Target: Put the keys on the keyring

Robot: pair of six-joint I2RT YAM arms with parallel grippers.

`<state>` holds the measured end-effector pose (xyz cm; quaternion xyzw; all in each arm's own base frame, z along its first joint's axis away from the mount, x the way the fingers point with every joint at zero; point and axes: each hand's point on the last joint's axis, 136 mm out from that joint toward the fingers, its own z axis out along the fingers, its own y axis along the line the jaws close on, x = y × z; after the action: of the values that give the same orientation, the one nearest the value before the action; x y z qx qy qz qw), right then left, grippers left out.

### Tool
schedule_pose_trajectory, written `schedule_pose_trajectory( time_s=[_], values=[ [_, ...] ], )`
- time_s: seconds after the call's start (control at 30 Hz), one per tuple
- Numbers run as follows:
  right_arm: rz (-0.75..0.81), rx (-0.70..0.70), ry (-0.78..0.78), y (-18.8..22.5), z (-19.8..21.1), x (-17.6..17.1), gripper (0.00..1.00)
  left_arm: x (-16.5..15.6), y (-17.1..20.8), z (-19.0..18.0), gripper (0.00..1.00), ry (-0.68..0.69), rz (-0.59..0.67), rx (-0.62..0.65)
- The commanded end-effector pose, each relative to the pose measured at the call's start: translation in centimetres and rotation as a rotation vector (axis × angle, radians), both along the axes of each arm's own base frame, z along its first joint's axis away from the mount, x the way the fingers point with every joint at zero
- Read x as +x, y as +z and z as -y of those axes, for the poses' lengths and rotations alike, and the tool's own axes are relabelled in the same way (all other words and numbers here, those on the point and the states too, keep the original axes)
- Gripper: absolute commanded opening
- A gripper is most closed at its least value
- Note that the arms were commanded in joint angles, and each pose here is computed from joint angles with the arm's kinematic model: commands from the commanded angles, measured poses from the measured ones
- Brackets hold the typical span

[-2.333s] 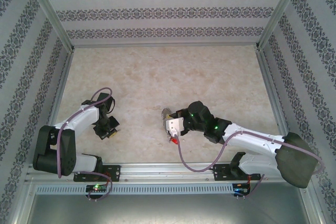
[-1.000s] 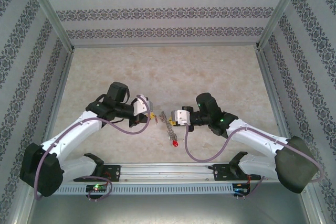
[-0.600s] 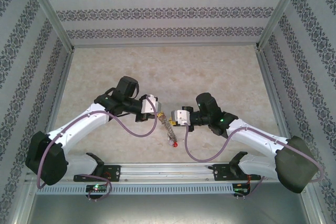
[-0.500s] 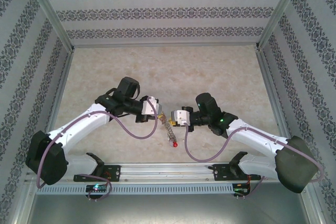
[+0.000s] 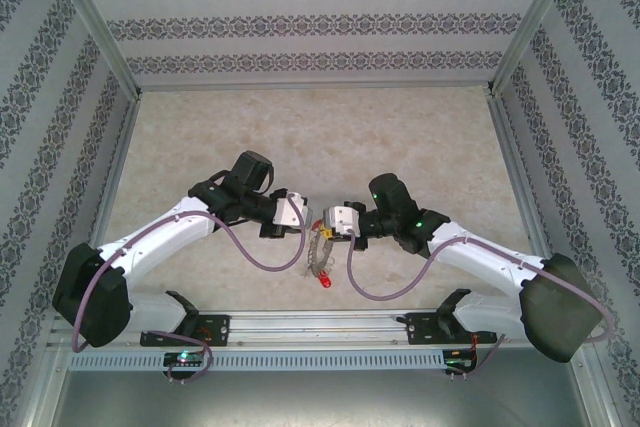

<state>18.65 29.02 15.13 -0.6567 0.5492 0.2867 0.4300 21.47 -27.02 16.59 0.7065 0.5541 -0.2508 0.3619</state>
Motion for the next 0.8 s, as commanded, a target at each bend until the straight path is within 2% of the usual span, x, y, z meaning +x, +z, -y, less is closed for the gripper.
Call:
schedule_pose_trajectory(
  time_s=[0.0, 0.47, 0.77],
  values=[
    [0.007, 0.064, 0.077, 2.2, -1.1, -0.9, 0.0, 0.1, 0.4, 0.2, 0.0, -0.019, 0.036, 0.017],
    [-0.023, 0.065, 0.101, 1.8, -1.5, -1.1, 0.0, 1.1, 0.2, 0.3, 0.0, 0.001, 0.095, 0.054],
    [-0.034, 0.067, 0.107, 1.9, -1.6, -1.2, 0.0, -1.2, 1.4, 1.1, 0.0, -0.131, 0.175, -0.012]
  ],
)
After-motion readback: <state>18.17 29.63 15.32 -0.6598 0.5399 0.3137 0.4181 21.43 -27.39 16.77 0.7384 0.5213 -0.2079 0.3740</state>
